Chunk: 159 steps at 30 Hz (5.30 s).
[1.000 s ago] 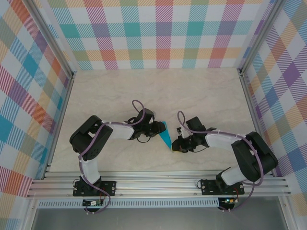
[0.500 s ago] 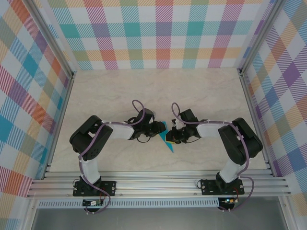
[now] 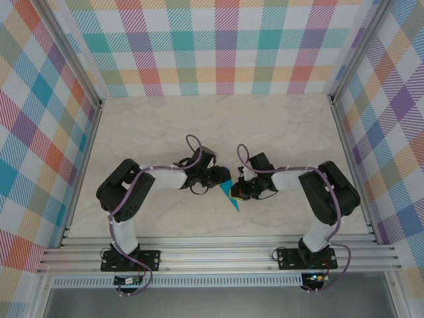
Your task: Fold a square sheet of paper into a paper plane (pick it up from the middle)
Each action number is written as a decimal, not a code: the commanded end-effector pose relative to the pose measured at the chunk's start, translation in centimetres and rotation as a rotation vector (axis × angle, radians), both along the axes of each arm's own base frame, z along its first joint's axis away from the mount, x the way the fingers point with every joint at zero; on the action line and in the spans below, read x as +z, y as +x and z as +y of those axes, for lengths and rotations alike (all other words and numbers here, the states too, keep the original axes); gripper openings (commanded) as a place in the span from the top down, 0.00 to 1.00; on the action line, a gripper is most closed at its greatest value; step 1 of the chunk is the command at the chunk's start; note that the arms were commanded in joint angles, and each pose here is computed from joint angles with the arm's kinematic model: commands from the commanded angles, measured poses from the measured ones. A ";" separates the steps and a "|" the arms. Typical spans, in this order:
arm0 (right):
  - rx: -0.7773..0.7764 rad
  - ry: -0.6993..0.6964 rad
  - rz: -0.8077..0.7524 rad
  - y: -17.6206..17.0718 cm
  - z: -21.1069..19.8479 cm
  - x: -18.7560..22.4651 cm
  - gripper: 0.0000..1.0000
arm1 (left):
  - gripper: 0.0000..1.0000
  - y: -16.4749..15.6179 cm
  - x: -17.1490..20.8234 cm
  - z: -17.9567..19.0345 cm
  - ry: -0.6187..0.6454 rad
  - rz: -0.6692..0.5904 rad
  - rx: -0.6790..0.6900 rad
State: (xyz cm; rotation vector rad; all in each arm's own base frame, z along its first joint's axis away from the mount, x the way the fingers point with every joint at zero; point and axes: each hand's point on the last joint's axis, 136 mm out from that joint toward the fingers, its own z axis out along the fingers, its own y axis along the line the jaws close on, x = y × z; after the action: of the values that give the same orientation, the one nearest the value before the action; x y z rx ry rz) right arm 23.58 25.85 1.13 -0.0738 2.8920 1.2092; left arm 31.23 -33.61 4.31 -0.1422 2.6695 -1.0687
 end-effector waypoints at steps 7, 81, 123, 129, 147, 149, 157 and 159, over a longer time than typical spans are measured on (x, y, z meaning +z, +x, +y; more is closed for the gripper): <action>-0.016 -0.175 0.111 -2.8 -2.7 -4.5 0.95 | 0.59 0.2 4.9 0.3 -0.035 -0.096 0.006; -0.005 -0.194 0.127 -2.5 -2.6 -4.3 0.96 | 0.64 4.9 7.4 4.3 0.014 -0.135 0.034; -0.010 -0.128 0.000 -1.3 -1.9 -0.3 0.93 | 0.76 -0.2 -6.3 1.7 0.104 0.105 0.085; 0.045 0.008 -0.089 -1.2 -0.2 3.5 0.91 | 0.77 -0.6 -6.5 1.8 0.104 0.098 0.068; 0.087 -0.066 0.033 -4.3 -0.7 -2.1 0.91 | 0.78 -0.7 -6.7 2.2 0.137 0.096 0.052; 0.095 -0.047 0.033 -4.7 -0.7 -1.8 0.91 | 0.78 -0.8 -6.9 2.3 0.143 0.100 0.053; 0.098 -0.051 0.056 -6.6 -1.9 -1.5 0.90 | 0.78 -0.9 -7.5 2.5 0.159 0.111 0.057; 0.096 -0.067 0.072 -7.3 -2.4 -1.8 0.89 | 0.78 -0.9 -7.6 2.5 0.160 0.112 0.060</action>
State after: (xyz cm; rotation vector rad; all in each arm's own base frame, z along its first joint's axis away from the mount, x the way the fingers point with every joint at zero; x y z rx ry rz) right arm 19.74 25.70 1.38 -0.2154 2.8592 1.2303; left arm 32.60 -34.06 2.56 -0.1990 2.6484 -1.0756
